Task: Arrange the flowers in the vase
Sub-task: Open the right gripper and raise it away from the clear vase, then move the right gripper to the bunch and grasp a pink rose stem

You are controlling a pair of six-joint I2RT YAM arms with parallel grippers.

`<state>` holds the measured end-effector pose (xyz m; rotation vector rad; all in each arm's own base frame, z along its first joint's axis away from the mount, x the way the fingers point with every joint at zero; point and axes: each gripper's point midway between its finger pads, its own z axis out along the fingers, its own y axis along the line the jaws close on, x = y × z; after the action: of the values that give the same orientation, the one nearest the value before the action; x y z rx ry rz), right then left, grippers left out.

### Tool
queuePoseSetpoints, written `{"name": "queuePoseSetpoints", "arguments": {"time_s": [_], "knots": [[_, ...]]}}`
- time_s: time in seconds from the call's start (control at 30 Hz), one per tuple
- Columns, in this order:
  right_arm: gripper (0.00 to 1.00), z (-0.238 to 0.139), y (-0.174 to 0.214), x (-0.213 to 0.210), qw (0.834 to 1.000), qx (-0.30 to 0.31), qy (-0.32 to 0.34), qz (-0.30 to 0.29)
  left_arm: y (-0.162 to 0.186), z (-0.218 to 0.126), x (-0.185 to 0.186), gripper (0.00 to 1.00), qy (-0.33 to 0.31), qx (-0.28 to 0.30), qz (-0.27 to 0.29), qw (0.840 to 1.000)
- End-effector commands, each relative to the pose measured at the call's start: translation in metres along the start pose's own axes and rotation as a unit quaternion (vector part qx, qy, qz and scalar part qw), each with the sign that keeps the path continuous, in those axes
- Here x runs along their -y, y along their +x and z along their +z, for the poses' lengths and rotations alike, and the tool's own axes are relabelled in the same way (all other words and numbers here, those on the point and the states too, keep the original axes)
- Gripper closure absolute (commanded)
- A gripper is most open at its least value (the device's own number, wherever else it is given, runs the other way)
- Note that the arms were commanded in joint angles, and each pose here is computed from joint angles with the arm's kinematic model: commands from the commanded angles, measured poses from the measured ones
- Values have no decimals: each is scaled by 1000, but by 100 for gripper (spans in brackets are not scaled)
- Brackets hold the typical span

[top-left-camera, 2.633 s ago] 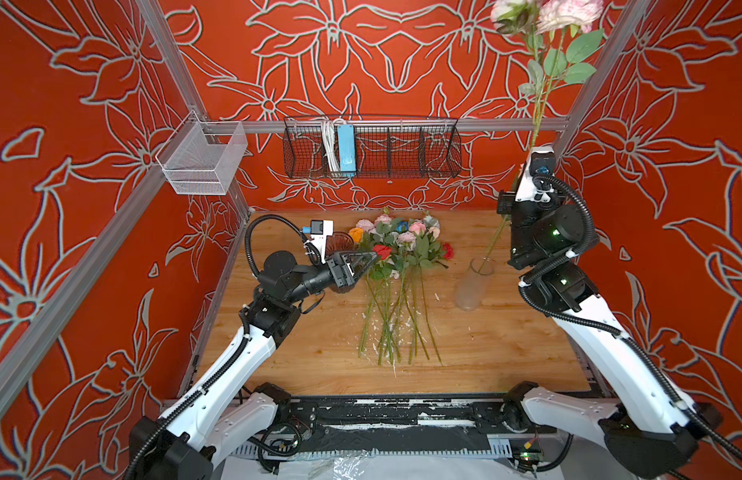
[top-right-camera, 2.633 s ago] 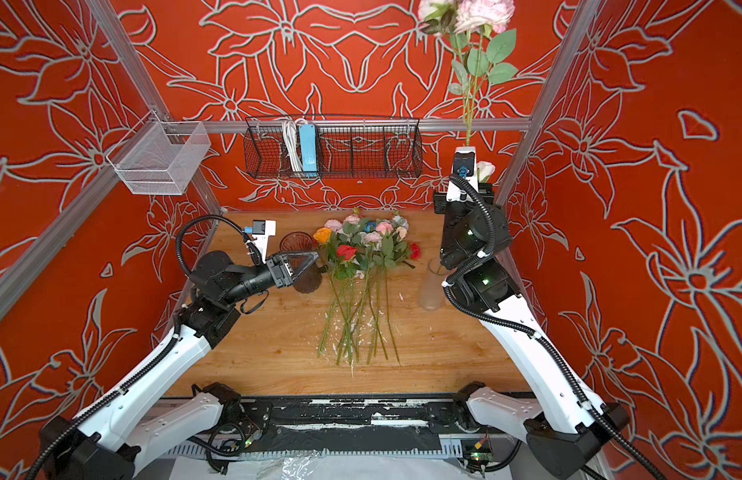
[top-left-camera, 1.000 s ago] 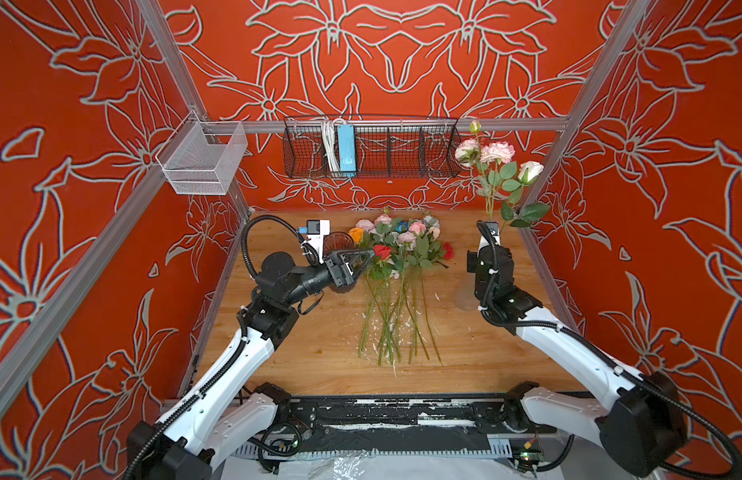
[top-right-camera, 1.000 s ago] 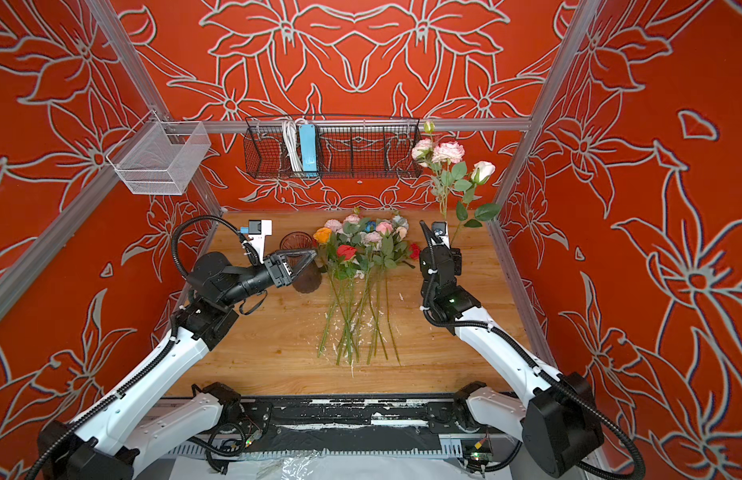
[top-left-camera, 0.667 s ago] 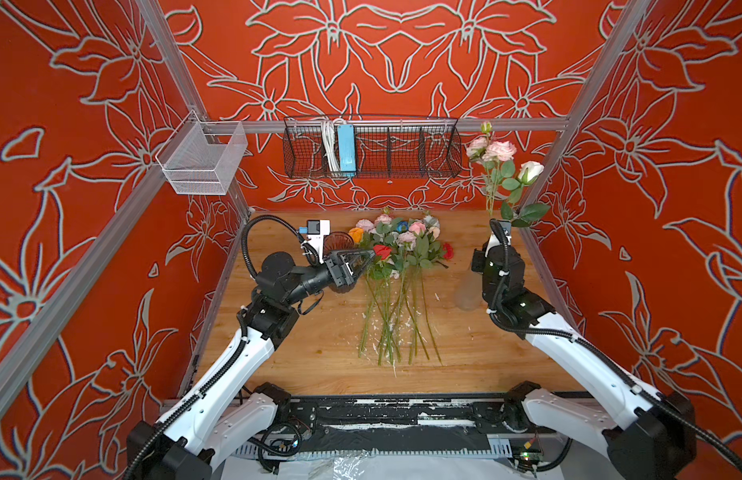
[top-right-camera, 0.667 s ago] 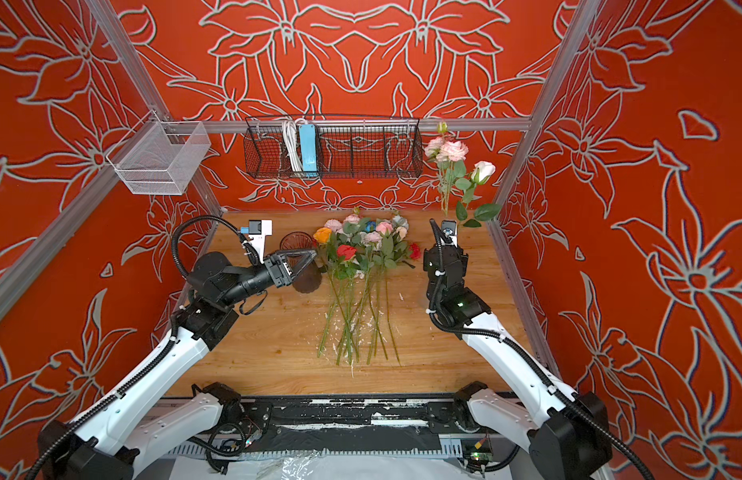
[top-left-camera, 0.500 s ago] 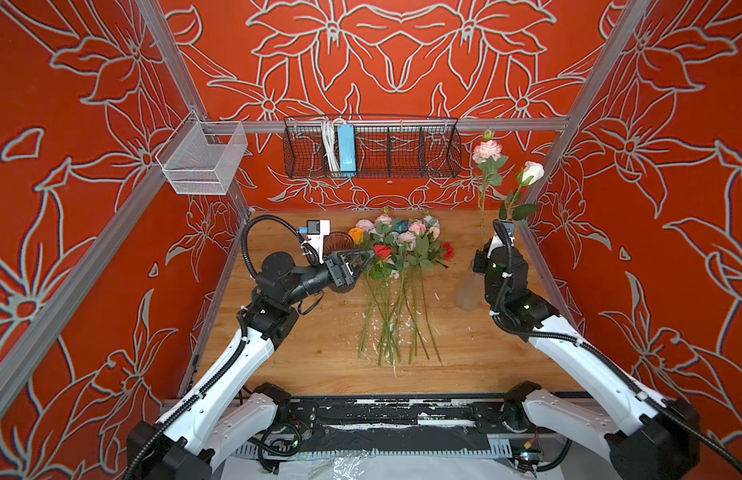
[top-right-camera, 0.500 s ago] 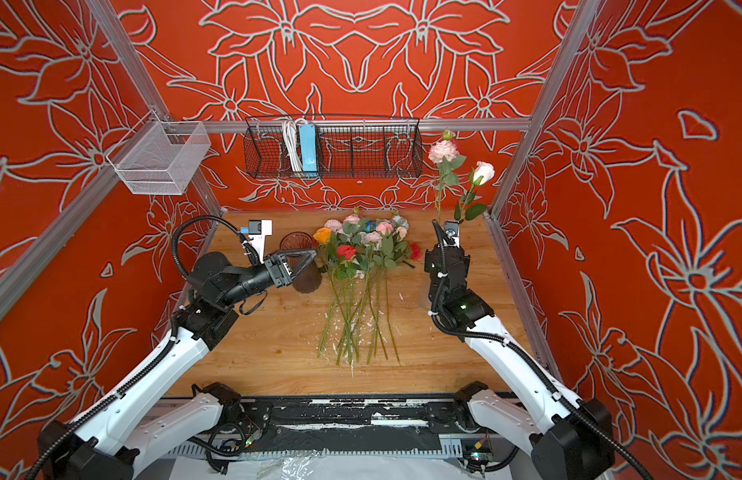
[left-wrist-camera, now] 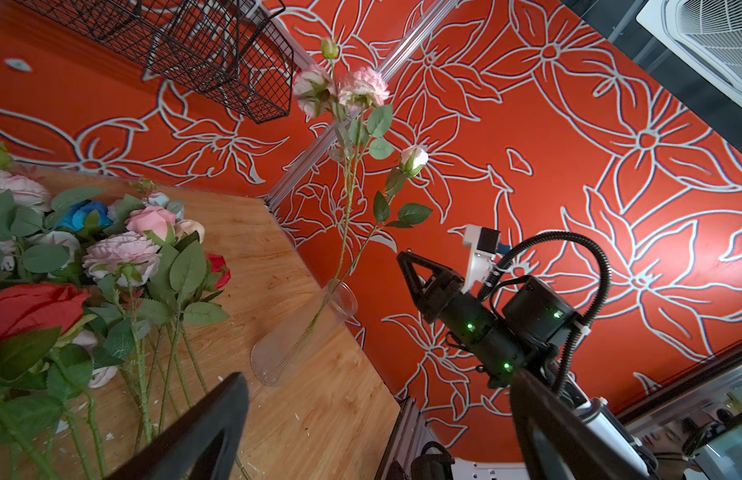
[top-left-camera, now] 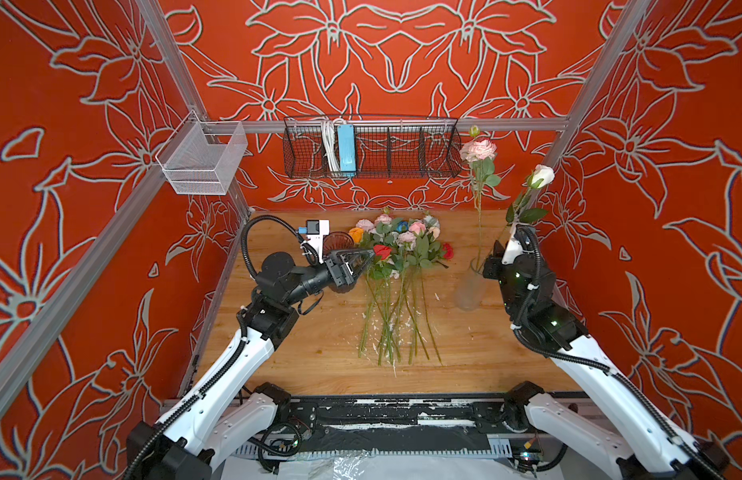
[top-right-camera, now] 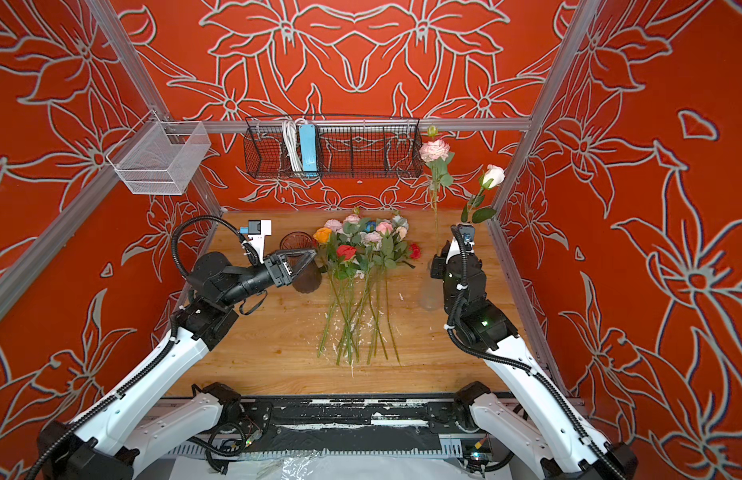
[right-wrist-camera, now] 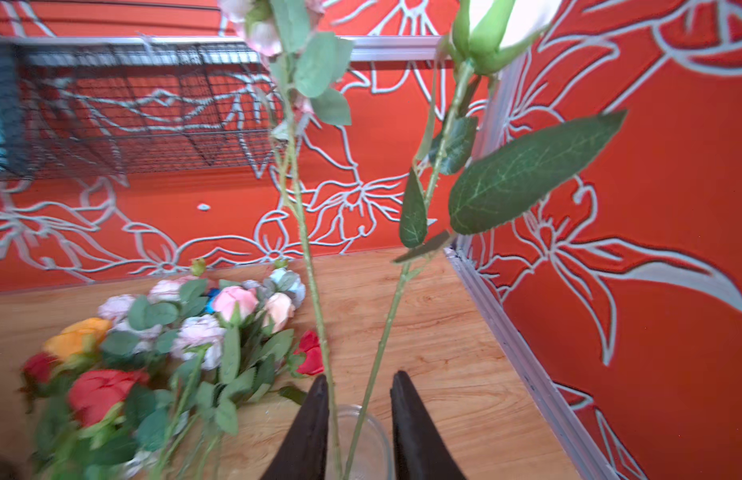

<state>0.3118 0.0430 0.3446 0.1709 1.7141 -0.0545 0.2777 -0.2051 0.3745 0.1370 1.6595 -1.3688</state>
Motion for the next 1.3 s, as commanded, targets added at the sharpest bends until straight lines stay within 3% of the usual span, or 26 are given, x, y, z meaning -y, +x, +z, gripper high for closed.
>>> {"name": "queuePoseSetpoints", "arguments": {"time_s": [0.0, 0.13, 0.2, 0.3, 0.37, 0.5, 0.6, 0.7, 0.83, 0.97, 1.03, 1.27], "knots": [[72, -12, -2, -18, 997, -33, -61, 21, -5, -7, 0, 3, -16, 19, 12, 1000], [72, -15, 15, -37, 991, -83, -101, 5, -13, -15, -15, 3, -65, 48, 10, 997], [73, -18, 26, -51, 987, -106, -118, -12, -19, -24, -39, 2, -136, 70, -4, 988], [74, -21, 44, -77, 981, -136, -134, -40, -29, -58, -96, 2, -302, 116, -45, 945], [74, -21, 58, -96, 976, -157, -141, -50, -33, -78, -118, 2, -361, 140, -77, 919], [74, -7, 100, -127, 967, -212, -135, -39, -37, -84, -129, 2, -356, 154, -116, 915], [63, 3, 127, -157, 950, -251, -174, -70, -38, -82, -130, 2, -343, 155, -121, 919], [60, 21, 149, -174, 939, -282, -166, -102, -44, -87, -133, 1, -353, 160, -117, 915], [60, 46, 180, -184, 934, -324, -119, -95, -47, -91, -138, 1, -354, 166, -125, 912], [60, 79, 204, -204, 934, -339, -81, -85, -44, -84, -139, 1, -341, 153, -130, 918], [62, 93, 219, -204, 926, -363, -58, -89, -44, -80, -139, 1, -336, 146, -131, 921], [66, 106, 263, -200, 917, -393, -31, -64, -40, -65, -137, 1, -308, 114, -131, 935]]}}
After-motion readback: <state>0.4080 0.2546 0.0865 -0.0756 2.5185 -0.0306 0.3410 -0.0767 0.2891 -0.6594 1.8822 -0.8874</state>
